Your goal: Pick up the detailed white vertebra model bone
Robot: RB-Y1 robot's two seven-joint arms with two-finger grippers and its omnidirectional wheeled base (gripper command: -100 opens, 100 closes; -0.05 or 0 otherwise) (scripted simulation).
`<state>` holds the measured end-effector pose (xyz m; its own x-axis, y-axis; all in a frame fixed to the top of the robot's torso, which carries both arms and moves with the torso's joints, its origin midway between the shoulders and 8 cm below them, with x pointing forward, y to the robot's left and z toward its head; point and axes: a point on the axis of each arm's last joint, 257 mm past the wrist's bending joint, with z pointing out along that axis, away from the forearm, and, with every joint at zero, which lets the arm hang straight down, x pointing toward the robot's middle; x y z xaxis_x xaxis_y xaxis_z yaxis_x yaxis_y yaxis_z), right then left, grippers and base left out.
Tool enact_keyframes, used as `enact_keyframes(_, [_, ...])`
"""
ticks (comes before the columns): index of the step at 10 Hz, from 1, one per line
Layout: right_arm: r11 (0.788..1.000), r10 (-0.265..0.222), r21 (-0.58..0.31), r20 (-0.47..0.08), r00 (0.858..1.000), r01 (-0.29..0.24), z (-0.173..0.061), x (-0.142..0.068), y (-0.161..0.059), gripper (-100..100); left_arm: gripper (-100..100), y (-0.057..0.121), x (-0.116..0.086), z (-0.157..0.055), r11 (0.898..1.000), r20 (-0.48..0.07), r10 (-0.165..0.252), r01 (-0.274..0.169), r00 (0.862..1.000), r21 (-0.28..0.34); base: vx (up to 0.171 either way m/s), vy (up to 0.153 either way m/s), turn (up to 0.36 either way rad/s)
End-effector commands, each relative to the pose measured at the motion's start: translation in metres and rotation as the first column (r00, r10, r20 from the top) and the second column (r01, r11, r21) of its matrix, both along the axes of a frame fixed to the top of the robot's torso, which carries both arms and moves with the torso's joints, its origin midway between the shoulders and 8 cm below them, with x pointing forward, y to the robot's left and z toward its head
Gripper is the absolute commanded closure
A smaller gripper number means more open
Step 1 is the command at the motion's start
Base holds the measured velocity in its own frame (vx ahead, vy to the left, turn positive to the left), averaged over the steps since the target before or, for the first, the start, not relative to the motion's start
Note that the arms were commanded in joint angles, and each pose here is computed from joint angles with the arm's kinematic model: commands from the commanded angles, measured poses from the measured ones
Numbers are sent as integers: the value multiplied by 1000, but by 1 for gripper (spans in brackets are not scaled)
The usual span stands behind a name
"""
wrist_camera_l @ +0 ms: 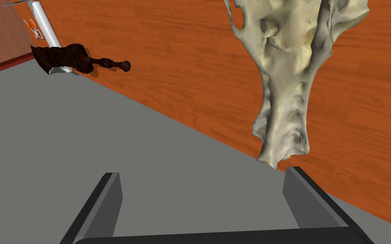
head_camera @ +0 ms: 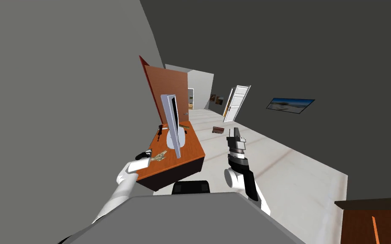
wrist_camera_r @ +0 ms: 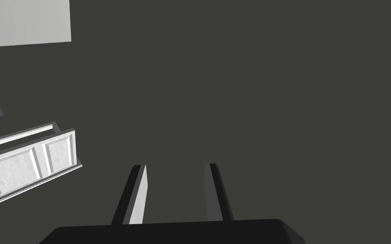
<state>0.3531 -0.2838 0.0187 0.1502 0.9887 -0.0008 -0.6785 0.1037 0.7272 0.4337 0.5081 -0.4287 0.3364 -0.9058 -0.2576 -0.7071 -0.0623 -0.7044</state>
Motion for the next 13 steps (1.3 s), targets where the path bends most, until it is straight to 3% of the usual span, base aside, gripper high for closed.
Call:
enact_keyframes(1, [1000, 0, 0, 0, 1000, 0, 0, 0, 0, 0, -100, 5, -11, -14, 999, -57, 33, -34, 998, -30, 3, -17, -146])
enact_keyframes(3, [1000, 0, 0, 0, 1000, 0, 0, 0, 0, 0, -100, 9, -19, -25, 997, -100, 57, -62, 993, -54, 5, -14, -113])
enact_keyframes(6, [1000, 0, 0, 0, 1000, 0, 0, 0, 0, 0, -100, 13, -41, -49, 985, -204, 111, -135, 973, -110, 10, -14, -137])
enact_keyframes(7, [1000, 0, 0, 0, 1000, 0, 0, 0, 0, 0, -100, 13, -44, -52, 984, -211, 112, -138, 971, -112, 12, -6, -43])
enact_keyframes(13, [1000, 0, 0, 0, 1000, 0, 0, 0, 0, 0, -100, 2, -82, -89, 955, -357, 154, -231, 921, -184, 3, 3, -67])
